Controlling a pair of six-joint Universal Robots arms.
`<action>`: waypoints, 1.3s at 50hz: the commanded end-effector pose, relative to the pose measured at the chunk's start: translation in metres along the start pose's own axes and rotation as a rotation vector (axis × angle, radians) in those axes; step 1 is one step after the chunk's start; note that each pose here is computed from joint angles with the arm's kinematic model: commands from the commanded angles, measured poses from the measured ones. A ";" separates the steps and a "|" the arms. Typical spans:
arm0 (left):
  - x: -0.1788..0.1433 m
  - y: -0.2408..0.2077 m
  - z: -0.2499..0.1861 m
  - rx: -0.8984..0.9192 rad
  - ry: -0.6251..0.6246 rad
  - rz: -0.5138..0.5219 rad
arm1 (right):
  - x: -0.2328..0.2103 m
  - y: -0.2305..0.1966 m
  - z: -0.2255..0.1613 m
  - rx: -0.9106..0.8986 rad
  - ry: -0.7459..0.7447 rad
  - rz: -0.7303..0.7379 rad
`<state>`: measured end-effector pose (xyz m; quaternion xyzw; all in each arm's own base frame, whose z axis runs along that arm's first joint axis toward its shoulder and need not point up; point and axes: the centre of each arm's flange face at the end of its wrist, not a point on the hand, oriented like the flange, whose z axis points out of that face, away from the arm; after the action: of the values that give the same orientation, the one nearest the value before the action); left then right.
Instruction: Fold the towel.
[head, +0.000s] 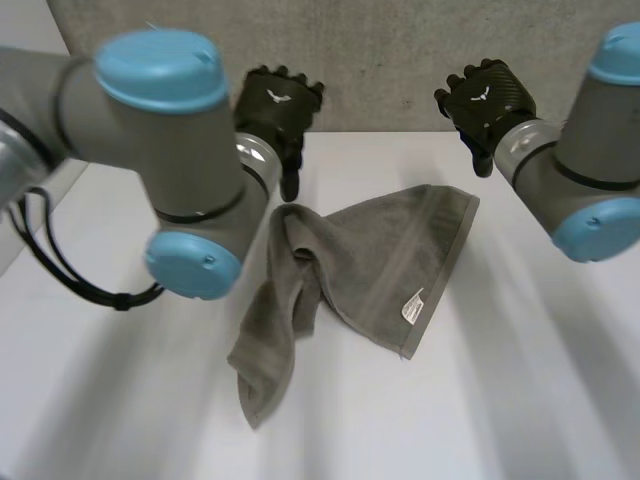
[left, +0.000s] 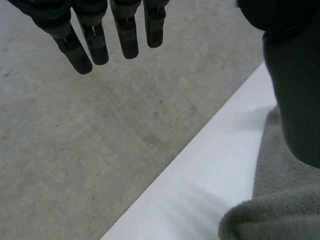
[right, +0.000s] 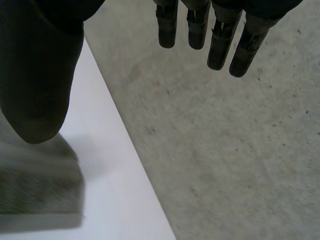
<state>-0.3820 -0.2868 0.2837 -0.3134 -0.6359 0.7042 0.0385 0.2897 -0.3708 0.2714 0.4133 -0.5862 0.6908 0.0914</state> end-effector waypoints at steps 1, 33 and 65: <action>-0.031 -0.012 -0.030 -0.058 -0.058 -0.115 | -0.011 -0.010 -0.051 0.002 -0.135 0.077; 0.014 0.095 -0.152 -0.468 0.048 -0.326 | -0.102 0.044 -0.149 -0.149 -0.393 0.391; 0.036 0.131 -0.141 -0.482 -0.041 -0.284 | -0.155 0.068 -0.119 -0.122 -0.448 0.379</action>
<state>-0.2937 -0.1719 0.1535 -0.2039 -0.8240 0.5265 0.0467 0.2886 -0.2232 0.1237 0.4316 -0.7013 0.5468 -0.1512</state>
